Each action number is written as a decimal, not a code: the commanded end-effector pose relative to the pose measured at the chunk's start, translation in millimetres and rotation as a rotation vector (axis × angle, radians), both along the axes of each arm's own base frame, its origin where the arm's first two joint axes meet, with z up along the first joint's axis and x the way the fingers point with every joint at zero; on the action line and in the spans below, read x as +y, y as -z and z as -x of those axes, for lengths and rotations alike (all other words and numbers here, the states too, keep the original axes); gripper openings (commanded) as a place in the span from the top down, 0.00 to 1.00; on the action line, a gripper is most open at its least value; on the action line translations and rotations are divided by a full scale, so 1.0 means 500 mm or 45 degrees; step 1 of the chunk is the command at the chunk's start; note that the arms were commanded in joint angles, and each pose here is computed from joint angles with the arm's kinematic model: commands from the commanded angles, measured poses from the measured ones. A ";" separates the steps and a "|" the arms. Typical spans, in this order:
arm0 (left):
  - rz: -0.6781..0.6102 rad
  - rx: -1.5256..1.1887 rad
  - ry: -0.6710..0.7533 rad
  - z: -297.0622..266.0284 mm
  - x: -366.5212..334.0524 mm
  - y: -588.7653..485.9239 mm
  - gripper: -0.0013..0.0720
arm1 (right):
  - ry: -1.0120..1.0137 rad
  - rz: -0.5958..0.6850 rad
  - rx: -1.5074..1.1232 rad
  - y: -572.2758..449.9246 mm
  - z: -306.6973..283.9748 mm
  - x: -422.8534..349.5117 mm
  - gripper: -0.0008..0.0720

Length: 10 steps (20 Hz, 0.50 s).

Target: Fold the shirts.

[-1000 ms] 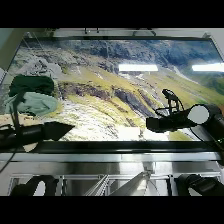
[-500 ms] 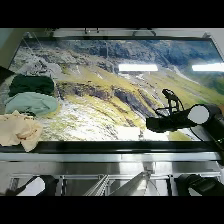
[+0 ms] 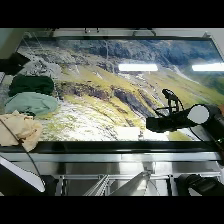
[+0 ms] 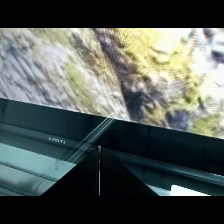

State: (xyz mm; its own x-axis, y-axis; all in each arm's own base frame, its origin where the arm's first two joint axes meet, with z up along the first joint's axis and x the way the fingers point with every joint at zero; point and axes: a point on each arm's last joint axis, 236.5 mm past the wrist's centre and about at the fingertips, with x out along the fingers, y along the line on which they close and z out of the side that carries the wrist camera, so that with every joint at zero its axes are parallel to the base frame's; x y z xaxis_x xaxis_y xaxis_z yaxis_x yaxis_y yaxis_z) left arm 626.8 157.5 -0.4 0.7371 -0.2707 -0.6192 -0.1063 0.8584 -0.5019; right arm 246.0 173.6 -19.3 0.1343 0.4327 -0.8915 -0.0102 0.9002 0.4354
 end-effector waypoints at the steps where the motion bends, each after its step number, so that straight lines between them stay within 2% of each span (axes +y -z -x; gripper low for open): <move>1: -0.126 0.009 -0.050 -0.048 -0.013 0.162 0.14 | 0.001 -0.003 0.002 0.000 0.001 0.001 0.97; 3: -0.241 0.071 0.027 -0.039 -0.023 0.196 0.29 | -0.001 -0.002 0.004 0.000 0.002 0.001 0.97; 5: -0.313 0.087 0.097 -0.041 -0.035 0.184 0.71 | -0.001 -0.002 0.004 0.000 0.002 0.001 0.97; 6: -0.310 0.079 0.123 -0.044 -0.045 0.162 0.85 | -0.002 -0.001 0.004 0.000 0.002 0.001 0.97; 7: -0.305 0.060 0.152 -0.047 -0.061 0.131 0.95 | -0.002 -0.001 0.004 0.000 0.002 0.001 0.97; 10: -0.327 -0.011 0.235 -0.039 -0.117 0.007 0.95 | -0.002 0.000 0.004 0.001 0.002 0.000 0.97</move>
